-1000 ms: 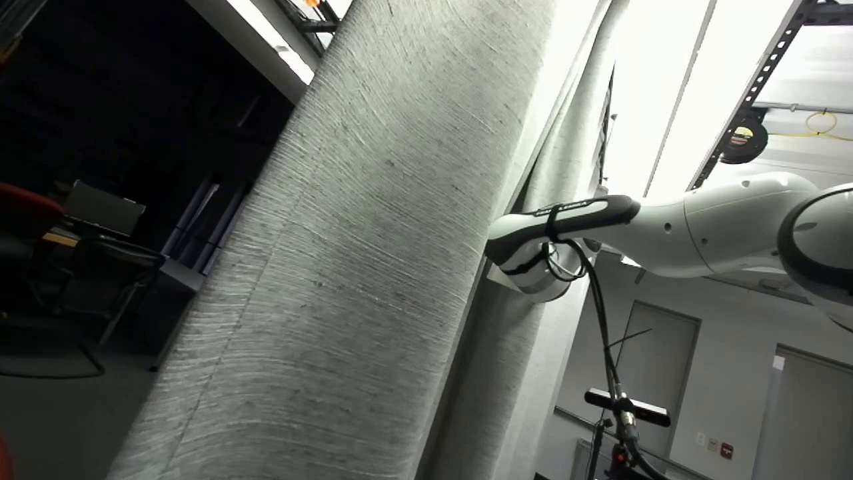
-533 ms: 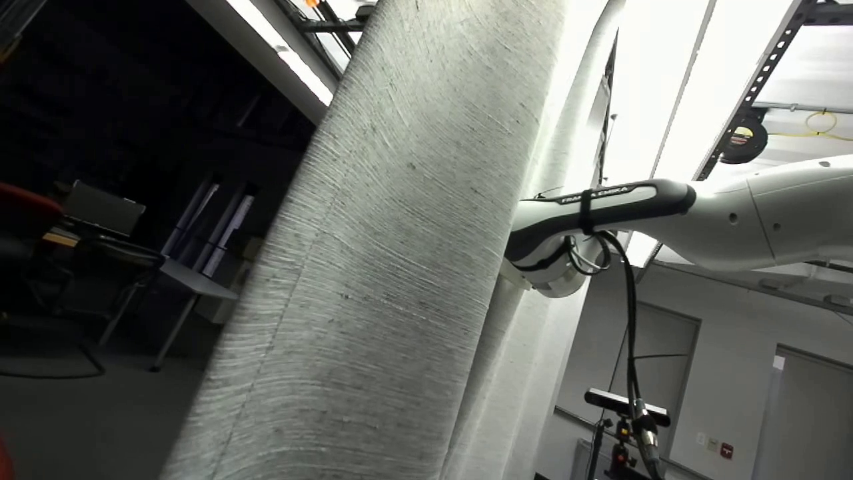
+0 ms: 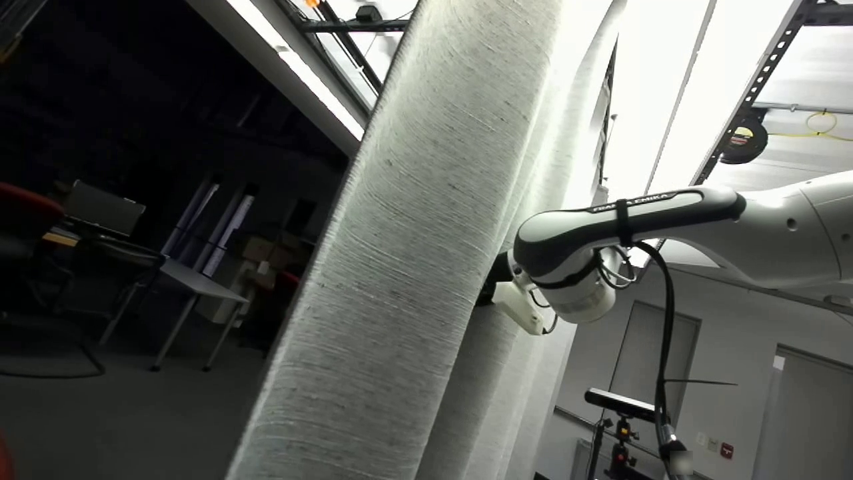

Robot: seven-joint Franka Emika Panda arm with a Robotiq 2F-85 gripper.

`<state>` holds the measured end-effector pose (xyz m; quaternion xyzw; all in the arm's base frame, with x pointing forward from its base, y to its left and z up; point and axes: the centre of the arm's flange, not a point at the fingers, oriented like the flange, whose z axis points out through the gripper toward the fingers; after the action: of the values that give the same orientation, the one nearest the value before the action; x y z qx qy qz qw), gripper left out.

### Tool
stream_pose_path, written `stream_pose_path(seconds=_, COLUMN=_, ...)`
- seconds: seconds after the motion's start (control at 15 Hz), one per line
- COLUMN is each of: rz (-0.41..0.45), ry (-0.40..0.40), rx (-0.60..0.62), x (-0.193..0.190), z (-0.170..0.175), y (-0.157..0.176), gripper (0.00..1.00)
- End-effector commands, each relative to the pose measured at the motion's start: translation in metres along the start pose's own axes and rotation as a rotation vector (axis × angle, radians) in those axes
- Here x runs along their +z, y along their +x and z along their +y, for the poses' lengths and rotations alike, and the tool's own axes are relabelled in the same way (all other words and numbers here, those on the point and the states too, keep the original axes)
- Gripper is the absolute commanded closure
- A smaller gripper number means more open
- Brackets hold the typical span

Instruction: Slide the curtain to the right

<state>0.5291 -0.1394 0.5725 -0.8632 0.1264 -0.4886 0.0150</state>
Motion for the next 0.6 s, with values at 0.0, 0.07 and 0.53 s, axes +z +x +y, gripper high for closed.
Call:
stream_pose_path(seconds=0.0, rz=-0.207, ry=0.037, rx=-0.009, x=-0.014, z=0.06, y=-0.019, gripper=0.13)
stream_pose_path(seconds=0.07, rz=-0.272, ry=0.046, rx=-0.016, x=-0.018, z=0.071, y=-0.022, gripper=0.05)
stream_pose_path(seconds=0.53, rz=-0.497, ry=0.092, rx=-0.022, x=-0.024, z=0.09, y=-0.047, gripper=0.0)
